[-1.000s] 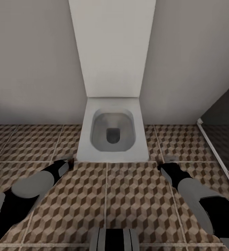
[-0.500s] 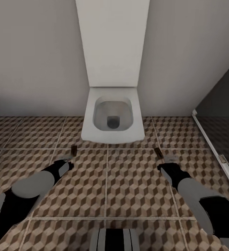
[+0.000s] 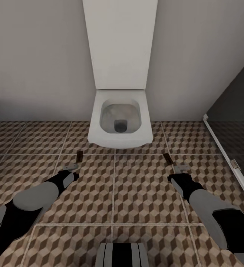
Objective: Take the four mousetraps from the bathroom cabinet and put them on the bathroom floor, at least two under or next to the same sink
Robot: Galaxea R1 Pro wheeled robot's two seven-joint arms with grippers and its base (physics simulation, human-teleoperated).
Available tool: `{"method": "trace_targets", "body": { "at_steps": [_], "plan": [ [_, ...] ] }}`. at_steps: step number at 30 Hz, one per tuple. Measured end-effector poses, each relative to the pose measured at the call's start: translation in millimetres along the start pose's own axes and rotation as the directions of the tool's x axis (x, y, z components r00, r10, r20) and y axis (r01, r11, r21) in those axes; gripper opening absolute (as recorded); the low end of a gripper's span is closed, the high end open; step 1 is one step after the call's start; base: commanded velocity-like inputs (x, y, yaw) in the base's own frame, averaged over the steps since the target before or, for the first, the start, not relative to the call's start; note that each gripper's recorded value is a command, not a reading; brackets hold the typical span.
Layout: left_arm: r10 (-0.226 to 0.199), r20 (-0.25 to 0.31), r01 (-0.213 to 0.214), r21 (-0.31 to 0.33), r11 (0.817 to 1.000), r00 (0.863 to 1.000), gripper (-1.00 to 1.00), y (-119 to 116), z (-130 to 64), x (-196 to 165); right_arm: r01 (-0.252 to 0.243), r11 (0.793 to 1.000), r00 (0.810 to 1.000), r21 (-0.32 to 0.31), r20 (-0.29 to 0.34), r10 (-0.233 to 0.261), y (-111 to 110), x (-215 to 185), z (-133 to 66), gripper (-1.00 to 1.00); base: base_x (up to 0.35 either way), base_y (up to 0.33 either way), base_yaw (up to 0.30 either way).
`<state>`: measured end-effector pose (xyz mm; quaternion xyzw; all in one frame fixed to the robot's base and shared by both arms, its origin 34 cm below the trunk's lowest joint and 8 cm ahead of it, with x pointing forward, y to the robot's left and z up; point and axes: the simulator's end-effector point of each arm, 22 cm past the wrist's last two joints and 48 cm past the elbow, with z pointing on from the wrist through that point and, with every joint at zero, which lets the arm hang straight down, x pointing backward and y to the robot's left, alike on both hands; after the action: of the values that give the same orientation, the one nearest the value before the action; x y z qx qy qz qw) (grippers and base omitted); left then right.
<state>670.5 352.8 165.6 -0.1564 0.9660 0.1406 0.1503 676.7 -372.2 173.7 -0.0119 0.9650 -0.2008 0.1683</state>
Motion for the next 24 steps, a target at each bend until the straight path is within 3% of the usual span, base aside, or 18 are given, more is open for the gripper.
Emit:
{"method": "trace_targets", "body": {
  "at_steps": [4, 9, 11, 24],
  "plan": [
    [-0.002, 0.004, 0.002, 0.001, 1.000, 1.000, 1.00, -1, -0.2, -1, 0.000, 1.000, 1.000, 0.000, 0.000, 0.000, 0, 0, 0.1, 1.00, -0.005, 0.000, 0.000],
    [-0.003, 0.013, 0.003, 0.049, 0.999, 1.000, 1.00, -31, -9.9, -12, -0.019, 1.000, 0.999, -0.008, 0.033, 0.019, -1, -26, -4.5, 1.00, 0.000, 0.000, 0.000],
    [-0.006, 0.021, 0.005, 0.048, 0.999, 1.000, 1.00, -30, -10.8, -18, -0.024, 1.000, 0.999, -0.004, 0.044, 0.024, -5, -35, -5.3, 1.00, 0.000, 0.000, 0.000],
    [0.029, -0.069, -0.026, 0.055, 0.998, 0.997, 1.00, -30, -0.8, 48, 0.007, 1.000, 1.000, -0.004, -0.008, -0.007, 1, 11, 1.7, 1.00, -0.016, 0.000, 0.000]
  ]
}}
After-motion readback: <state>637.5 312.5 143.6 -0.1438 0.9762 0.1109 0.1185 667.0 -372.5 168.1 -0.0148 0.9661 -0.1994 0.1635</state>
